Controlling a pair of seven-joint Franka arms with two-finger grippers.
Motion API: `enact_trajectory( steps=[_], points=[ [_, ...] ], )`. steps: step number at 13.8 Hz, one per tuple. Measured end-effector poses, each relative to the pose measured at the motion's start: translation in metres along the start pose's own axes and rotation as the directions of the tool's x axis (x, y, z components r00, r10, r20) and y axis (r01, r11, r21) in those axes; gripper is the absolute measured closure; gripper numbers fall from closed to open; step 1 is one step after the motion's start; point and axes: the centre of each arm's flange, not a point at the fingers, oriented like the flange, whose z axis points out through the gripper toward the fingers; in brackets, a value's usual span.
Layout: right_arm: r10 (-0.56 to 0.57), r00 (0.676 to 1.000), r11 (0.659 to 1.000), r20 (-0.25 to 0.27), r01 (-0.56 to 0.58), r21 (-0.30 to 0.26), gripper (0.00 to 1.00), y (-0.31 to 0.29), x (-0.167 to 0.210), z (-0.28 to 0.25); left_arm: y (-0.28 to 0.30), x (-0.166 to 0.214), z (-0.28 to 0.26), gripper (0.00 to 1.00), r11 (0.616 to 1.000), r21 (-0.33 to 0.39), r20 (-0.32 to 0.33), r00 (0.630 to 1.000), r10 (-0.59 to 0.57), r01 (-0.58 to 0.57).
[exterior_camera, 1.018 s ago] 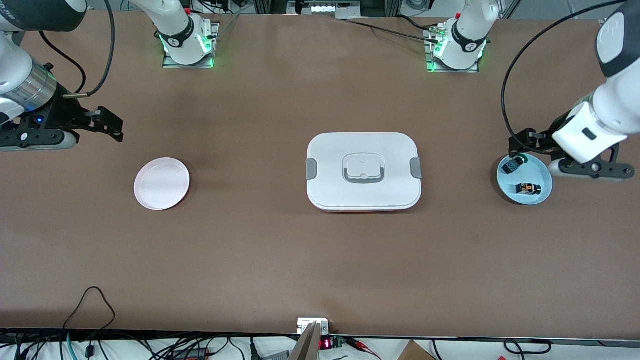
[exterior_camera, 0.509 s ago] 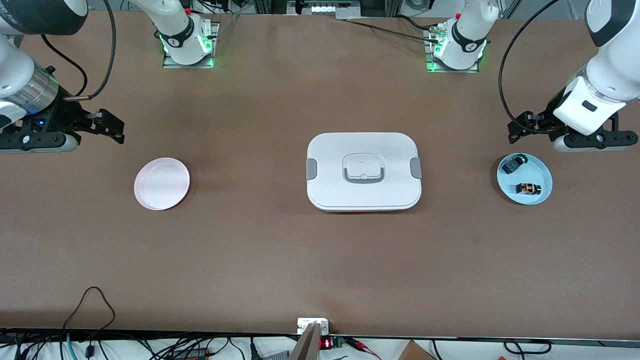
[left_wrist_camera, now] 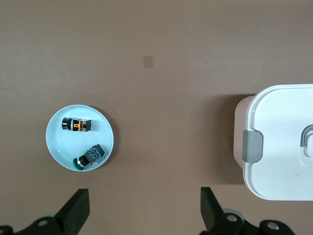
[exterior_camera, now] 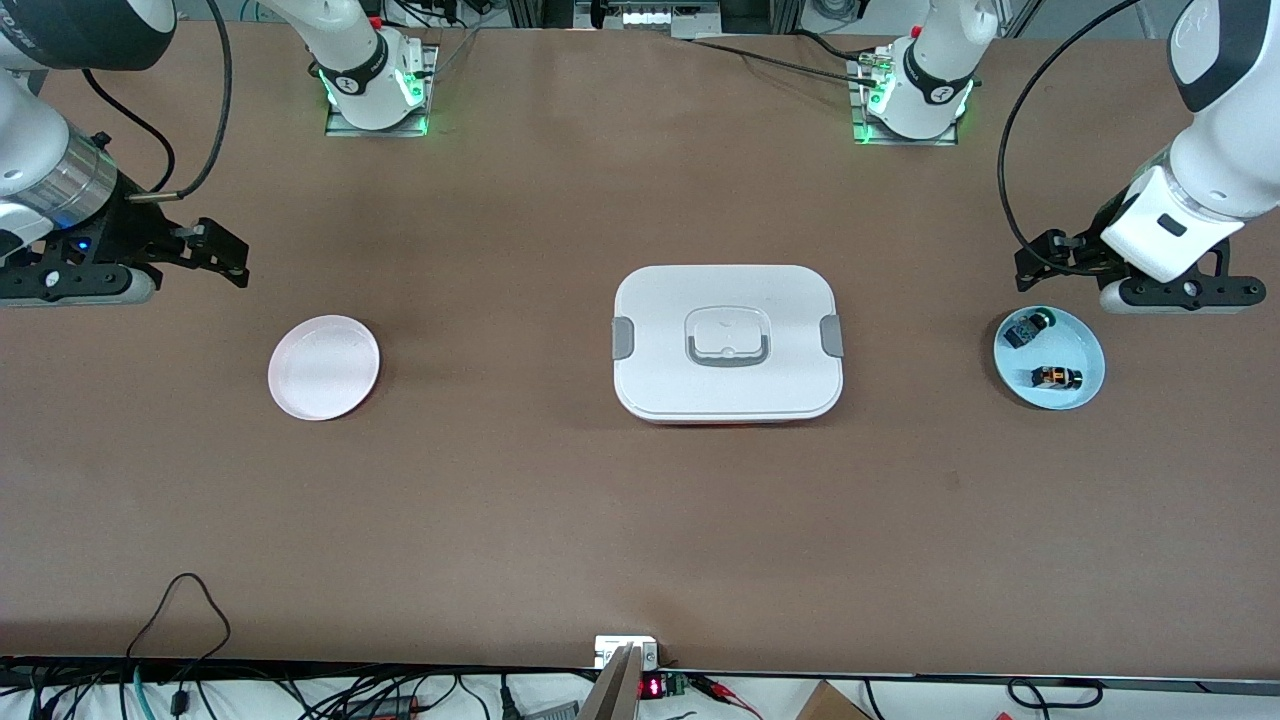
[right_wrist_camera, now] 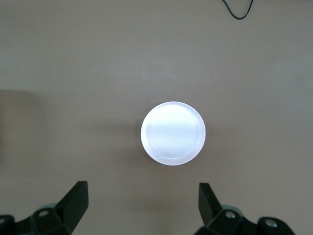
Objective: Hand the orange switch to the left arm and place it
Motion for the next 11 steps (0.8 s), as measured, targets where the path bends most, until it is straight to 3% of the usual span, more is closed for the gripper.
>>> enact_trajectory(
  steps=[11],
  points=[
    [0.003,1.0,1.0,0.002,-0.003,-0.001,0.0,0.0012,0.0006,0.0014,0.0003,0.0007,-0.0004,0.0,1.0,0.001,0.008,1.0,0.002,-0.002]
  ],
)
